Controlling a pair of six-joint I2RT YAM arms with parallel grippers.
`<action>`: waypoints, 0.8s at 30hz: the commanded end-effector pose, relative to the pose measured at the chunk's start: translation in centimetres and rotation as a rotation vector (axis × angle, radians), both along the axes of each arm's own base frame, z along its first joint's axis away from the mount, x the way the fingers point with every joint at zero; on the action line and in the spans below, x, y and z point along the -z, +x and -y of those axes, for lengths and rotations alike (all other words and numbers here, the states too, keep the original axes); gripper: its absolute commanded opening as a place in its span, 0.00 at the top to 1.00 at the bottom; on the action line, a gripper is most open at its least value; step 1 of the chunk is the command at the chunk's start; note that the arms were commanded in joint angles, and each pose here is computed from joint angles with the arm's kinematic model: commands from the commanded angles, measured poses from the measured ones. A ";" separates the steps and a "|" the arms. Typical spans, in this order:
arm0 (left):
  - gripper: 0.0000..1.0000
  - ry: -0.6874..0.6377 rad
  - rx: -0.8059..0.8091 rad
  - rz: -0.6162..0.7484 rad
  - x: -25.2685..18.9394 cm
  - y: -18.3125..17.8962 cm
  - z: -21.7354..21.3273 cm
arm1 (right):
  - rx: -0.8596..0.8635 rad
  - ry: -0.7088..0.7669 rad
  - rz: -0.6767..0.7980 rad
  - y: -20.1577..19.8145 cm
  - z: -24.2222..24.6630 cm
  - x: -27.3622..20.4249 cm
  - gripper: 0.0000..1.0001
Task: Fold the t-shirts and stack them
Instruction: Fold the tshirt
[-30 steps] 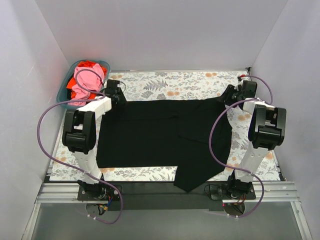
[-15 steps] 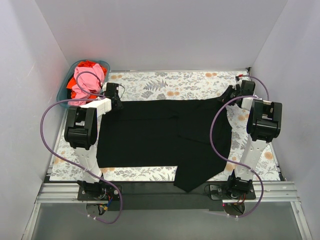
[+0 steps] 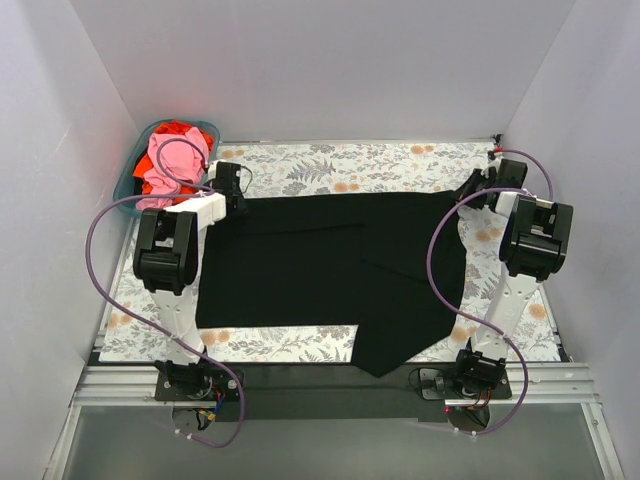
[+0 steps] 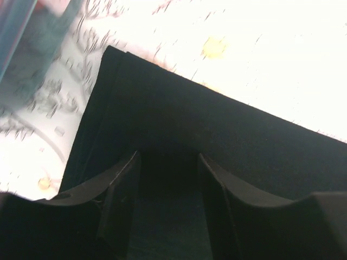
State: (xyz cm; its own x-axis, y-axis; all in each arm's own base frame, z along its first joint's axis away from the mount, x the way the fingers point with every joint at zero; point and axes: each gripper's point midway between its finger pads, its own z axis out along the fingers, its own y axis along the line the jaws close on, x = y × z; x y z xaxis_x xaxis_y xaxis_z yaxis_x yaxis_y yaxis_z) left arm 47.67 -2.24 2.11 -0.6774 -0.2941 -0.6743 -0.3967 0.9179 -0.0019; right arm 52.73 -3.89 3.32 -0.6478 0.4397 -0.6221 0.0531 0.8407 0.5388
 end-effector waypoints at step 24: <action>0.32 -0.146 0.060 0.227 -11.9 -0.2 3.5 | -0.176 -0.105 0.013 -7.1 -12.3 -6.2 0.56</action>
